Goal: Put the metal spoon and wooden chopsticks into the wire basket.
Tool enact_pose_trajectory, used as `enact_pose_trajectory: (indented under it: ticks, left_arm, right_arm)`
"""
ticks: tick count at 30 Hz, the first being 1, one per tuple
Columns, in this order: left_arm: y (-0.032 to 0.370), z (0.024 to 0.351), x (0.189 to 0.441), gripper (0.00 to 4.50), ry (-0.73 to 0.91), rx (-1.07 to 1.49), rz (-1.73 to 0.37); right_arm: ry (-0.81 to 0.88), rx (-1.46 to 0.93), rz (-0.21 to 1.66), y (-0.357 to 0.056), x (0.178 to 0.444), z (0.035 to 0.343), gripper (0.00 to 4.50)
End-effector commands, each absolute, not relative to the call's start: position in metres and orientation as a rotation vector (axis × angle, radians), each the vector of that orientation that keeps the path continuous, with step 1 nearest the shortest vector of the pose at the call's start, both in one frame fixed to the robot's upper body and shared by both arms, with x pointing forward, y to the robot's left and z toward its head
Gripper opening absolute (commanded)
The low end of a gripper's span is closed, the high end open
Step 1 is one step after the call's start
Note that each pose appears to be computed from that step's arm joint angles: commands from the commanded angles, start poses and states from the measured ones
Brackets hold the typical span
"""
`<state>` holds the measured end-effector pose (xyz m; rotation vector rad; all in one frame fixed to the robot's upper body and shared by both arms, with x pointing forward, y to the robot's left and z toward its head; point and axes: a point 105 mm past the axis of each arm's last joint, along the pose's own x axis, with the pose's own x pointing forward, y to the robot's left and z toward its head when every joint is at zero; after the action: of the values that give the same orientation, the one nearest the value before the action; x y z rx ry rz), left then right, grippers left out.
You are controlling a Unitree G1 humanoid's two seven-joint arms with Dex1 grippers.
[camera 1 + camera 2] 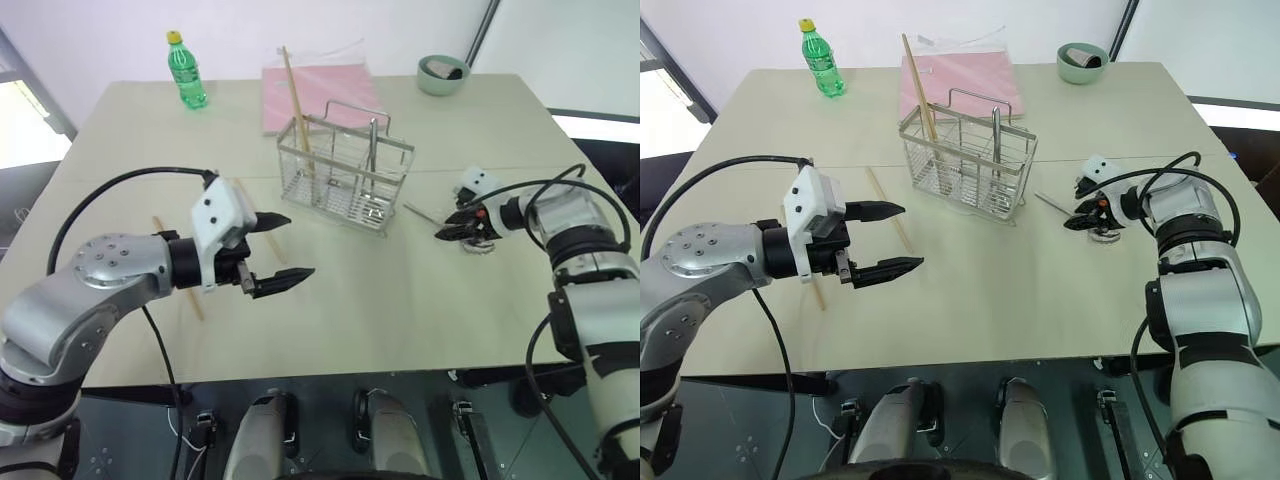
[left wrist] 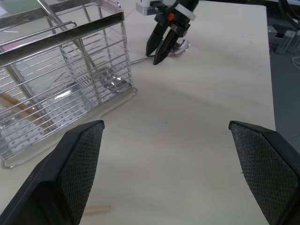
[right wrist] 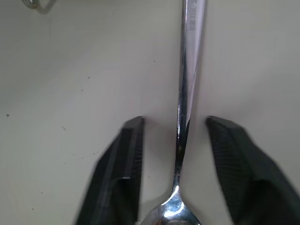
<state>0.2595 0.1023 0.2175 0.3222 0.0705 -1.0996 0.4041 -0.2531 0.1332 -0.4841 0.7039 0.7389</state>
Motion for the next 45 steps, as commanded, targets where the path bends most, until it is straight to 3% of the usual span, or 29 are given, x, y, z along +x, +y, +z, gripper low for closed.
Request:
enact_pose_trajectory:
  ticks: [1, 12, 16, 23, 27, 34, 45]
  left_arm:
    - [0.104, 0.232, 0.261, 4.5, 0.004, 0.339, -1.082]
    - [0.108, 0.238, 0.267, 4.5, -0.014, 0.346, -1.06]
    - [0.106, 0.241, 0.269, 4.5, -0.03, 0.345, -1.054]
    - [0.108, 0.254, 0.279, 4.5, -0.081, 0.317, -1.001]
    - [0.109, 0.262, 0.284, 4.5, -0.11, 0.29, -0.974]
    - [0.107, 0.263, 0.286, 4.5, -0.118, 0.297, -0.969]
    - [0.109, 0.269, 0.283, 4.5, -0.134, 0.307, -0.951]
  right_arm:
    - [0.708, -0.475, 0.756, -0.25, 0.403, 0.13, 0.04]
    - [0.571, -0.434, 0.517, -0.275, 0.419, 0.144, 0.04]
    - [0.213, -0.082, 0.31, -0.277, 0.445, 0.206, 0.04]
    - [-0.149, 0.376, 0.537, -0.233, 0.446, 0.312, 0.04]
    - [-0.24, 0.508, 0.655, -0.208, 0.438, 0.35, 0.04]
    - [-0.254, 0.562, 0.845, -0.16, 0.426, 0.358, 0.04]
    - [-0.171, 0.396, 0.949, -0.112, 0.416, 0.298, 0.04]
